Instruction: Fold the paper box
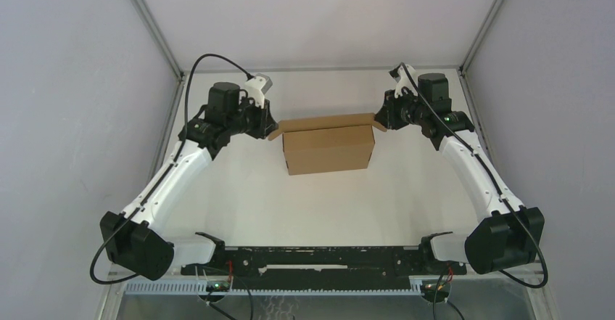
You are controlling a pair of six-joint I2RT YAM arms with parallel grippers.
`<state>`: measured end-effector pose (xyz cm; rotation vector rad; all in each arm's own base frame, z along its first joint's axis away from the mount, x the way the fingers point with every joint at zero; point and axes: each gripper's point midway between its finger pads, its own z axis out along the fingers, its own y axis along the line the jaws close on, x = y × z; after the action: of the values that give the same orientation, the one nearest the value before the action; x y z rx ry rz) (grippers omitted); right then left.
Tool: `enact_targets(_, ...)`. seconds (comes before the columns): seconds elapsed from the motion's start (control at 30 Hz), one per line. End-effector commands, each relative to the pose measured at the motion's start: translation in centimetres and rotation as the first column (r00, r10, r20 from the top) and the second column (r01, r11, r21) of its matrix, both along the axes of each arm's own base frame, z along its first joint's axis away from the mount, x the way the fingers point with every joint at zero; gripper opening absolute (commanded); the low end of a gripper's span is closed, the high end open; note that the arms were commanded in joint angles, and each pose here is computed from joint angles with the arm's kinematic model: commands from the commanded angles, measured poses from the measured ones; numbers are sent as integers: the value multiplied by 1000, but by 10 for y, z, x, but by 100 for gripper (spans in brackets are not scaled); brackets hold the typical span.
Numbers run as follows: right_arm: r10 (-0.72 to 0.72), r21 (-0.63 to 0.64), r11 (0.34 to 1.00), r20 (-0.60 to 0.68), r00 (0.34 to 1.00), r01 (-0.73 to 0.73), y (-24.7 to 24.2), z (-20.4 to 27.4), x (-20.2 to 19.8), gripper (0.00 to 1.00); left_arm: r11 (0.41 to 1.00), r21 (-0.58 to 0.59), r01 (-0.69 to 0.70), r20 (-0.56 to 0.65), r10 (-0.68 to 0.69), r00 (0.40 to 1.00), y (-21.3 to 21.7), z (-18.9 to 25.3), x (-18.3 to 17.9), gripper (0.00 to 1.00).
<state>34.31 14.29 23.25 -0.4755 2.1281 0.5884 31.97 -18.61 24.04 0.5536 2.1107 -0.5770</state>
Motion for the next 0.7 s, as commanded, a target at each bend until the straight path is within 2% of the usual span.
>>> enact_targets(0.0, 13, -1, 1000, 49, 999, -13, 3, 10, 5, 25, 1000, -13, 28, 52, -28, 998, -6, 17, 4, 18)
enact_targets(0.3, 8, 1, 1000, 61, 998, -8, 2, 14, 4, 23, 1000, -13, 26, 47, -25, 999, -6, 18, 5, 15)
enact_targets(0.47, 8, 3, 1000, 68, 998, -9, 2, 17, 2, 28, 1000, -13, 27, 47, -26, 999, -6, 19, 6, 15)
enact_targets(0.67, 7, 5, 1000, 76, 997, -8, 2, 19, 2, 24, 1000, -10, 24, 45, -24, 999, -6, 19, 6, 15)
